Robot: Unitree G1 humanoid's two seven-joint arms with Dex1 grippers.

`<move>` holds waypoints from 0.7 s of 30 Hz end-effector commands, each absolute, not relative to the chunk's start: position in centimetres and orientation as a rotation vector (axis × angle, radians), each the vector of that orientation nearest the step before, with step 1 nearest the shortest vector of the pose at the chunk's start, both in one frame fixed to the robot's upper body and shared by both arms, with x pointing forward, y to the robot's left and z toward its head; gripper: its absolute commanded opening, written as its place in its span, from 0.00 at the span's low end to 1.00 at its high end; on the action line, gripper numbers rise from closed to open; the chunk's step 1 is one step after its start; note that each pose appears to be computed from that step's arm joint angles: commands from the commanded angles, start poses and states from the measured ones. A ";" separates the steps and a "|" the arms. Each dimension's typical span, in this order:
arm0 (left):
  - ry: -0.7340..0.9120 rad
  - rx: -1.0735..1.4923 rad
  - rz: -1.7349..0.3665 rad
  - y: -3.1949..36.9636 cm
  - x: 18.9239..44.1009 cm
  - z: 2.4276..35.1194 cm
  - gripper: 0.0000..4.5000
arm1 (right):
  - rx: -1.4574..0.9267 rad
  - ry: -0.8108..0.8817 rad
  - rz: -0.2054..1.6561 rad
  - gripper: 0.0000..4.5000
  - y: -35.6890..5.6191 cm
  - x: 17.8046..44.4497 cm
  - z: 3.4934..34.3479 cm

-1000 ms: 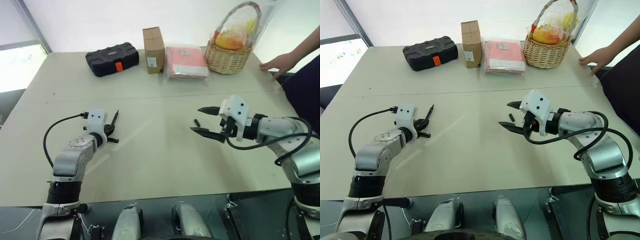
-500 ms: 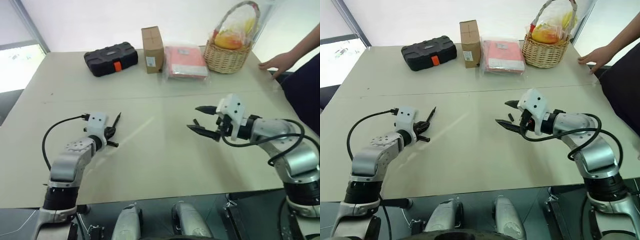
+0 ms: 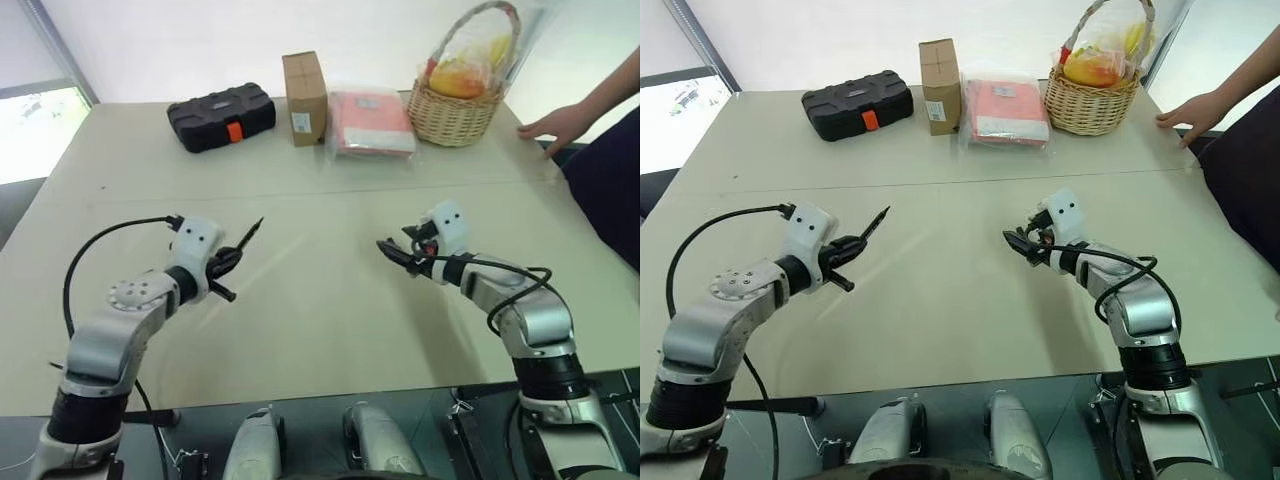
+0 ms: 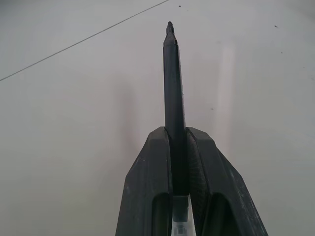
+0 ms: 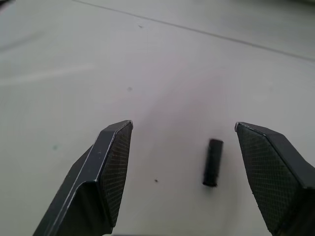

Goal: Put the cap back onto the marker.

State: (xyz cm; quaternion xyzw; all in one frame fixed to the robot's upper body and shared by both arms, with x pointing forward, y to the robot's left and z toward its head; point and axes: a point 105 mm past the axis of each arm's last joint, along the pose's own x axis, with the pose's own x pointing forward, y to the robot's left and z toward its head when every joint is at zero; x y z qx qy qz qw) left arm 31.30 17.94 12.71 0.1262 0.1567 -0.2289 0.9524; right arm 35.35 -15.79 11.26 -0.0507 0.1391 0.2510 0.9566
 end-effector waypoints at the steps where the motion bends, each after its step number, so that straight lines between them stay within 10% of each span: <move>1: 0.239 0.278 -0.465 18.0 31.3 14.8 0.01 | -0.067 0.284 0.427 0.76 -16.3 36.1 10.9; 16: 0.238 0.262 -0.478 17.8 30.9 14.7 0.01 | -0.052 0.334 0.362 0.76 -16.4 36.5 7.8; 21: 0.239 0.259 -0.480 17.9 30.9 14.5 0.00 | -0.084 0.335 0.374 0.35 -16.2 36.4 7.5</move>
